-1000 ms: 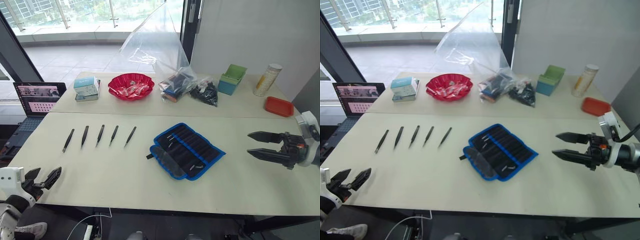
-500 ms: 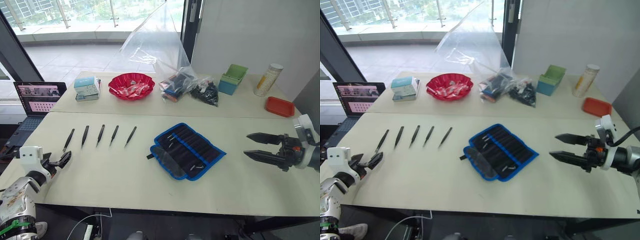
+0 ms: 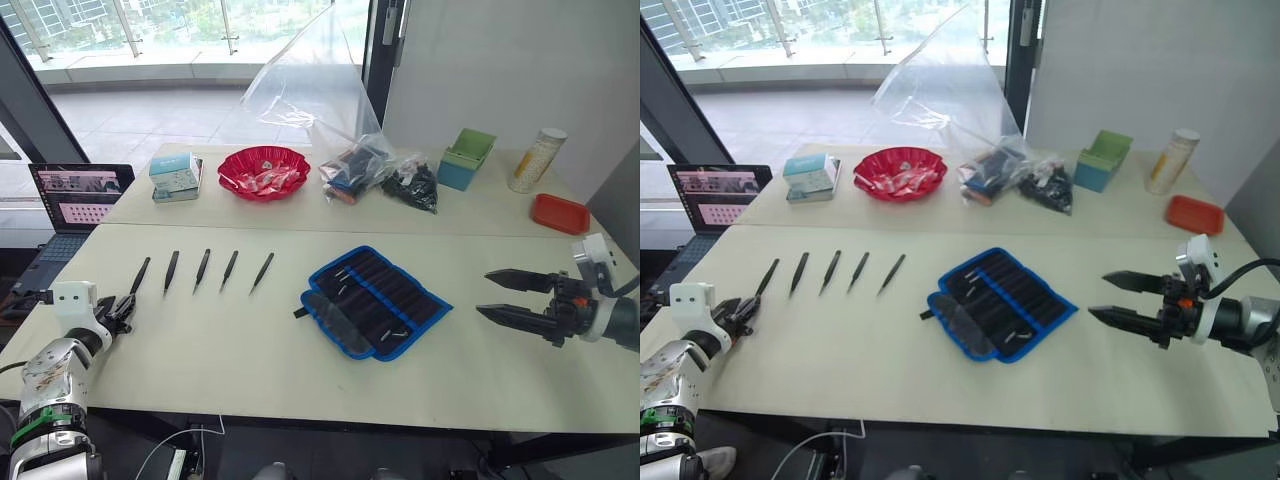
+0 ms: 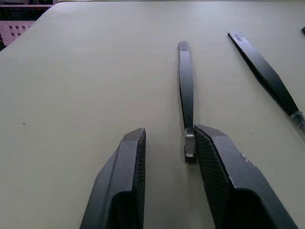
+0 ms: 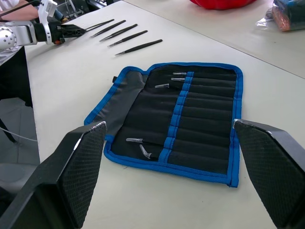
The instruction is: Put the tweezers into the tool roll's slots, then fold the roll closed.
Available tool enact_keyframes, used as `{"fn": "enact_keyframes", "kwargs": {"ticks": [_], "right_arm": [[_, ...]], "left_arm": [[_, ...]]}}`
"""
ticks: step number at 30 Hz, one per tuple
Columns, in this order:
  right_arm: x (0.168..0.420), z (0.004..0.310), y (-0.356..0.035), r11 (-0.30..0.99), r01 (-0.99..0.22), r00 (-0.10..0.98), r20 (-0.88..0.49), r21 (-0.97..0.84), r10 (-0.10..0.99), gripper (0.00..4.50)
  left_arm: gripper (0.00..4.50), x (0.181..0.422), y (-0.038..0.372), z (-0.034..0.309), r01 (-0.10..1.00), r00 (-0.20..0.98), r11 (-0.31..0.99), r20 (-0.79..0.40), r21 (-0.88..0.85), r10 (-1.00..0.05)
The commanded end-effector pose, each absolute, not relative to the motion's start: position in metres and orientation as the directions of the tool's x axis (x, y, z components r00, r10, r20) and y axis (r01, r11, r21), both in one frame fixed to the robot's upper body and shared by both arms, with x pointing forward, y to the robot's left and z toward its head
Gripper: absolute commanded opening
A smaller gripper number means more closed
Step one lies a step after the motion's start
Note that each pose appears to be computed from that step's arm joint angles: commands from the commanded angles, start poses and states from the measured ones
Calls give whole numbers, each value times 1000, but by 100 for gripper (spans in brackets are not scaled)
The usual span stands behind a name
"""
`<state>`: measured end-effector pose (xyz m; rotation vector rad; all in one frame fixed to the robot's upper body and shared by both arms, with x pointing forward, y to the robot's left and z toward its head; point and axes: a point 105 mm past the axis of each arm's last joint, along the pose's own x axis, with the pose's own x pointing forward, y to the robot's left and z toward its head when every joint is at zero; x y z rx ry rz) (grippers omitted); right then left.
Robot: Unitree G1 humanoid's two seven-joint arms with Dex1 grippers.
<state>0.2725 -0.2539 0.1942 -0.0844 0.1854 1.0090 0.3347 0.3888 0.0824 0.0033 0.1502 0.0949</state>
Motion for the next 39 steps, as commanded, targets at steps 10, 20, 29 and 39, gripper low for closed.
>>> {"fn": "enact_keyframes", "kwargs": {"ticks": [10, 20, 29, 39], "right_arm": [[269, 189, -246, 522, -853, 510, -216, -6, 832, 450], [295, 167, -214, 620, -784, 605, -172, 40, 777, 425], [320, 147, -185, 692, -720, 694, -75, -56, 716, 130], [330, 105, -161, 695, -705, 709, -87, -144, 700, 3]], "left_arm": [[2, 340, 379, 134, -21, 998, 995, 69, 102, 14], [0, 338, 253, 189, 492, 836, 804, 76, 334, -543], [0, 326, 171, 172, 747, 656, 604, -155, 278, -739], [0, 326, 131, 147, 786, 613, 546, -249, 292, -750]]}}
